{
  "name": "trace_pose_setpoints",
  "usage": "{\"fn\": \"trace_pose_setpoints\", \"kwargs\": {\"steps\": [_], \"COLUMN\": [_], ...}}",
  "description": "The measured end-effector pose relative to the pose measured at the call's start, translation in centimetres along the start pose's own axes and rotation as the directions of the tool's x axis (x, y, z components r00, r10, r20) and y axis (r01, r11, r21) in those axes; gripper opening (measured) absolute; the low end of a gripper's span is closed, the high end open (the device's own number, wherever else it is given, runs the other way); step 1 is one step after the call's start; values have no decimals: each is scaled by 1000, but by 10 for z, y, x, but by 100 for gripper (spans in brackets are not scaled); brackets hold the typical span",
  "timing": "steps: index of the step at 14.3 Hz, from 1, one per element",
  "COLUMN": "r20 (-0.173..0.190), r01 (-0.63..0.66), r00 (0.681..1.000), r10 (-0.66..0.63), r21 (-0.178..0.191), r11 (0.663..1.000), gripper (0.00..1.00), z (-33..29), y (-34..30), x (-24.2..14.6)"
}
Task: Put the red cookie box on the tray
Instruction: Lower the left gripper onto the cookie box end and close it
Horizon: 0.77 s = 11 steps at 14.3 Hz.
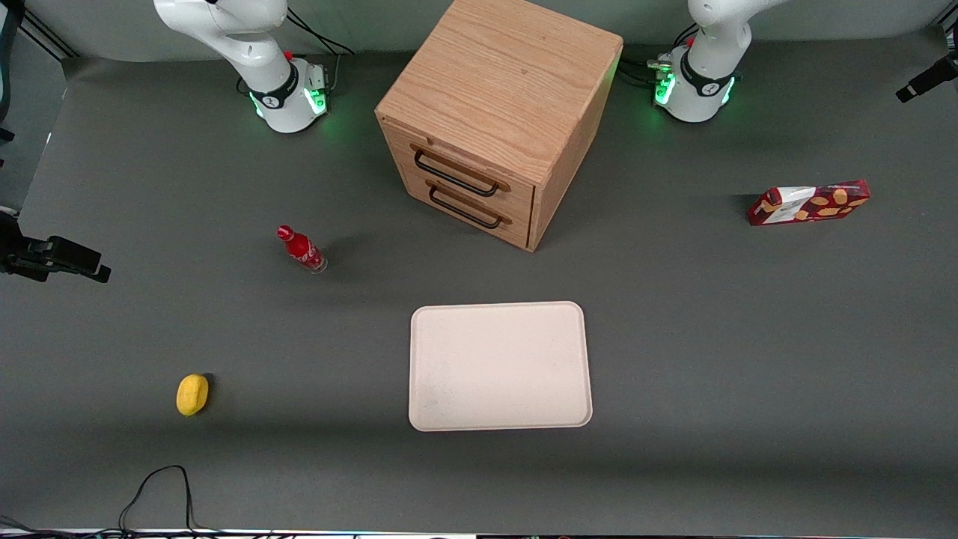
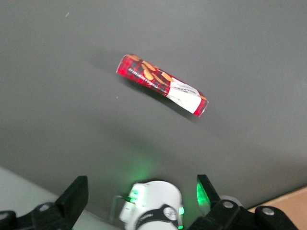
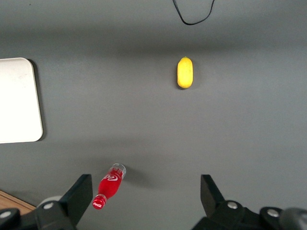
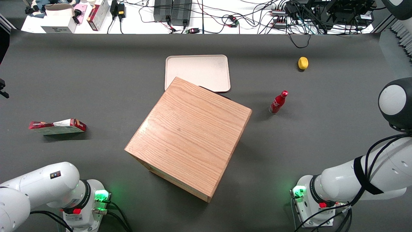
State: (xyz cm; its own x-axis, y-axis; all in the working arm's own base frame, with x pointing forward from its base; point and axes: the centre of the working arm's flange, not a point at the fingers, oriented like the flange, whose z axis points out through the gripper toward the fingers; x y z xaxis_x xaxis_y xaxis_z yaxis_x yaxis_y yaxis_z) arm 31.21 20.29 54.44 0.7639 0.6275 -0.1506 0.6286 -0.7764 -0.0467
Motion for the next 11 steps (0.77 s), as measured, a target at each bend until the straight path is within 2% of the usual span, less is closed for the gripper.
{"fn": "trace_pose_setpoints", "kwargs": {"steps": [1, 3, 6, 8, 9, 11], "r20": [-1, -7, -32, -48, -53, -59], "r01": [101, 302, 556, 659, 681, 700], "r00": [995, 953, 830, 749, 728, 707], "r10": [-101, -302, -556, -661, -683, -704], "r21": [3, 6, -19, -49, -61, -82], "r11": [995, 953, 831, 751, 730, 710], "gripper": [100, 100, 100, 100, 100, 100], "z": [0, -1, -6, -10, -10, 3], "y": [2, 6, 6, 6, 6, 5], "x": [0, -1, 0, 1, 1, 4]}}
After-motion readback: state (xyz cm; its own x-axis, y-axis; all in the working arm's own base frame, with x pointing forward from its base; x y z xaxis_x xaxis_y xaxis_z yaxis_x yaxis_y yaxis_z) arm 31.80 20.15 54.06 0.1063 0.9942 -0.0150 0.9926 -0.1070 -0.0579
